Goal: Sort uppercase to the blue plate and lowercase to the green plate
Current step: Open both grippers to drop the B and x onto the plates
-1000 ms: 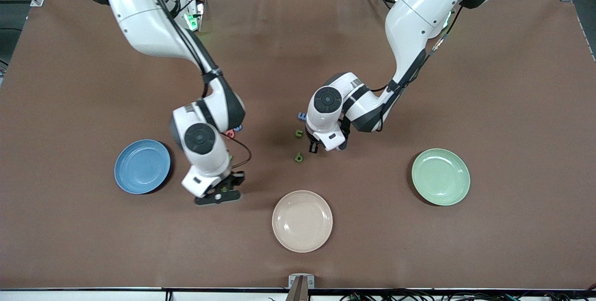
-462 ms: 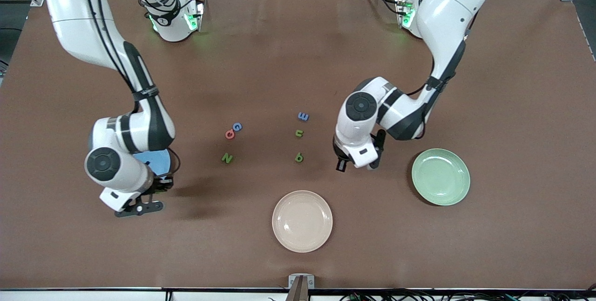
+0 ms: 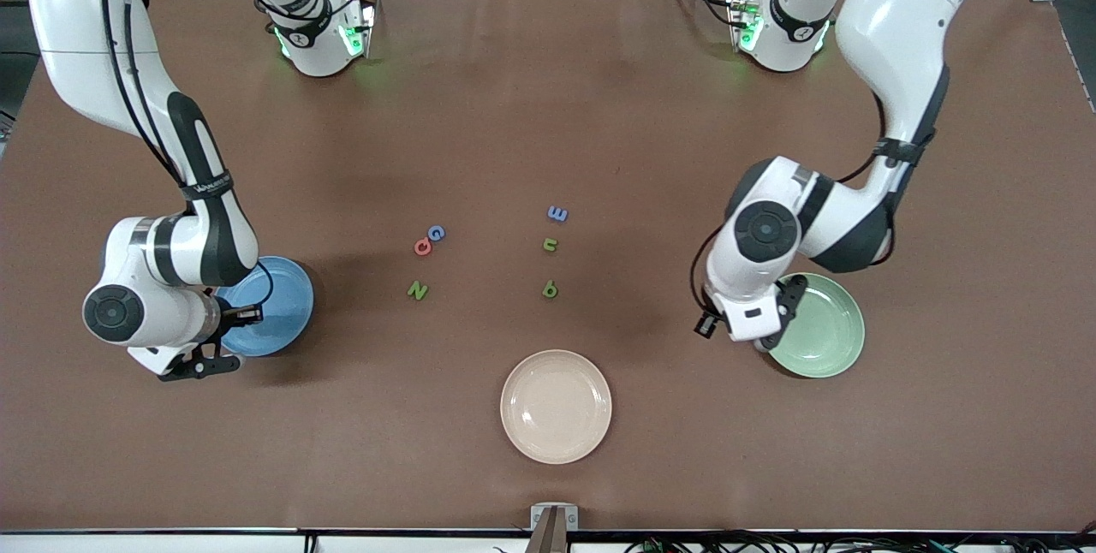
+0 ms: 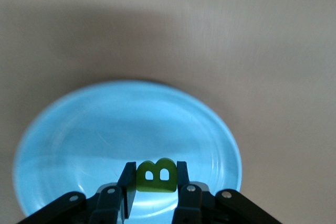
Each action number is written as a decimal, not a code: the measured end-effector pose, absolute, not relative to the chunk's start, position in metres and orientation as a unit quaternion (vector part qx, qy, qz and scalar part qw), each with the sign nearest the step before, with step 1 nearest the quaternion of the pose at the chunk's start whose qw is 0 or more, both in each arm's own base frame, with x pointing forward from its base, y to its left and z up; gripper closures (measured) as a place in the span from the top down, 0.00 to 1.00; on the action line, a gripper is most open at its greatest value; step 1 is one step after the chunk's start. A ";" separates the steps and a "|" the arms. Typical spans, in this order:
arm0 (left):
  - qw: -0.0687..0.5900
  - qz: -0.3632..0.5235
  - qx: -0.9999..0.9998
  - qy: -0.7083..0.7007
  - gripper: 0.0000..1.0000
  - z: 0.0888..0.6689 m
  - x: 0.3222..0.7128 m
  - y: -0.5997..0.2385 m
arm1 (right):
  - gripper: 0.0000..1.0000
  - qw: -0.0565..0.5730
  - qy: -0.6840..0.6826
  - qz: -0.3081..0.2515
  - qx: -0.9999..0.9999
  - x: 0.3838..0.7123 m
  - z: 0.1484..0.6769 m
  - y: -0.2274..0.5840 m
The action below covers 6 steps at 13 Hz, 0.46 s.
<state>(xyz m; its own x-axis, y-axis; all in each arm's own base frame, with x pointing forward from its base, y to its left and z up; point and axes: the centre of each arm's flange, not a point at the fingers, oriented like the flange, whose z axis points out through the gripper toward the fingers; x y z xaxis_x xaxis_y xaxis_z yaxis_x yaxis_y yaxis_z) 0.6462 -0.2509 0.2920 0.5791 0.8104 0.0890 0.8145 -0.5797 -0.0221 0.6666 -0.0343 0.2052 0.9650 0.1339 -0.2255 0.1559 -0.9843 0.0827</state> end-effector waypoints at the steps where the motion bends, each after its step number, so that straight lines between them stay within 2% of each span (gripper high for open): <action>1: 0.038 -0.029 -0.897 -0.439 0.26 0.291 0.652 -0.231 | 0.41 0.048 0.072 -0.122 0.989 0.659 0.196 -0.037; 3: 0.051 -0.015 -0.915 -0.399 0.26 0.287 0.663 -0.180 | 0.61 0.044 0.073 -0.132 0.988 0.654 0.191 -0.034; 4: 0.056 -0.007 -0.923 -0.381 0.26 0.282 0.667 -0.154 | 0.61 0.037 0.075 -0.127 0.988 0.655 0.194 -0.027; 6: 0.062 0.008 -0.926 -0.372 0.26 0.271 0.670 -0.112 | 0.78 0.006 0.065 -0.101 0.993 0.666 0.219 -0.003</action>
<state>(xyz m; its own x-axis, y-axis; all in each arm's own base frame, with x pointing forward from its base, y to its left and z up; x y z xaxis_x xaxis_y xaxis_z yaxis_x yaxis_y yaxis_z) 0.6698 -0.1123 0.2705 0.7232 0.6900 0.0304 0.6879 -0.7157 -0.1207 0.6656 -0.0034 0.2191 0.9709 0.1282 -0.2021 0.1308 -0.9914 -0.0008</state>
